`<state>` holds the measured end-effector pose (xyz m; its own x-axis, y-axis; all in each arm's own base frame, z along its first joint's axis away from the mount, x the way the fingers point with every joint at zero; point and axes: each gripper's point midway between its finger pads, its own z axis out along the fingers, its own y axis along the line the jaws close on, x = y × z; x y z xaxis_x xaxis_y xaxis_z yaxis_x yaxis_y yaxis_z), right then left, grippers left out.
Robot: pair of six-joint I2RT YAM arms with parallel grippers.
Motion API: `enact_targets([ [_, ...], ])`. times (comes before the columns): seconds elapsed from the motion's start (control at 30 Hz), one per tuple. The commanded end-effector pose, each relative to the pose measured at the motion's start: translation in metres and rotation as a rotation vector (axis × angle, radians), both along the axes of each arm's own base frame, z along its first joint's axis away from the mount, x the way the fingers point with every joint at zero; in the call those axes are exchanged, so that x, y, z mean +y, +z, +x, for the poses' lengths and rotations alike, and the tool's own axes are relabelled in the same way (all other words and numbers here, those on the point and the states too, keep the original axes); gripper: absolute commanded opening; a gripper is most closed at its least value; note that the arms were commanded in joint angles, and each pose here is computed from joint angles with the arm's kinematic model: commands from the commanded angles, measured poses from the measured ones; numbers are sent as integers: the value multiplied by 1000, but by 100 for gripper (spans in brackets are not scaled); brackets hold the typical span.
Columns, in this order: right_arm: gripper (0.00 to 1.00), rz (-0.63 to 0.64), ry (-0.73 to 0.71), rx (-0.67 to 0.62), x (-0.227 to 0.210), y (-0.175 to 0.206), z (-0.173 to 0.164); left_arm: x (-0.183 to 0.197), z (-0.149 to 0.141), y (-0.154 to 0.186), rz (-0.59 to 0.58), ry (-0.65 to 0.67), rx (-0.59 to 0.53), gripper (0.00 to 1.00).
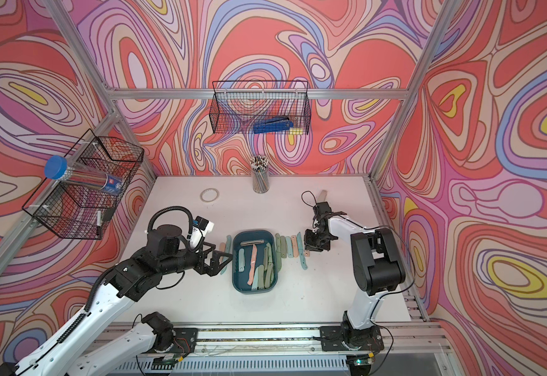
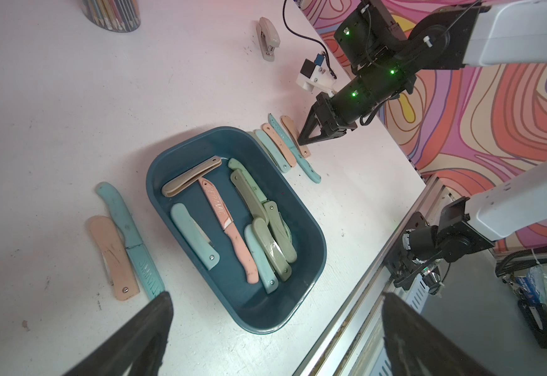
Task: Take the fruit knife out of the storage box
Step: Place the fruit knife at the center of the board.
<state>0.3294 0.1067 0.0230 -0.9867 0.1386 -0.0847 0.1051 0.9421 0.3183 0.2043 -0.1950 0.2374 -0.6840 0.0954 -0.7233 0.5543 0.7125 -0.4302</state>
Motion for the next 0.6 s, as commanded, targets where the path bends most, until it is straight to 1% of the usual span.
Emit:
enact_targets([
  [0.0,20,-2,5,13,1,-9,2,0,1,10,-6,2,-37,100],
  [0.33,20,5,0,10,2,-8,2,0,2,10,-3,3,-37,100],
  [0.5,22,5,-8,-17,2,3,6,2,3,9,2,16,-36,100],
  [0.57,24,1,-14,-54,0,16,8,2,3,10,2,16,-33,100],
])
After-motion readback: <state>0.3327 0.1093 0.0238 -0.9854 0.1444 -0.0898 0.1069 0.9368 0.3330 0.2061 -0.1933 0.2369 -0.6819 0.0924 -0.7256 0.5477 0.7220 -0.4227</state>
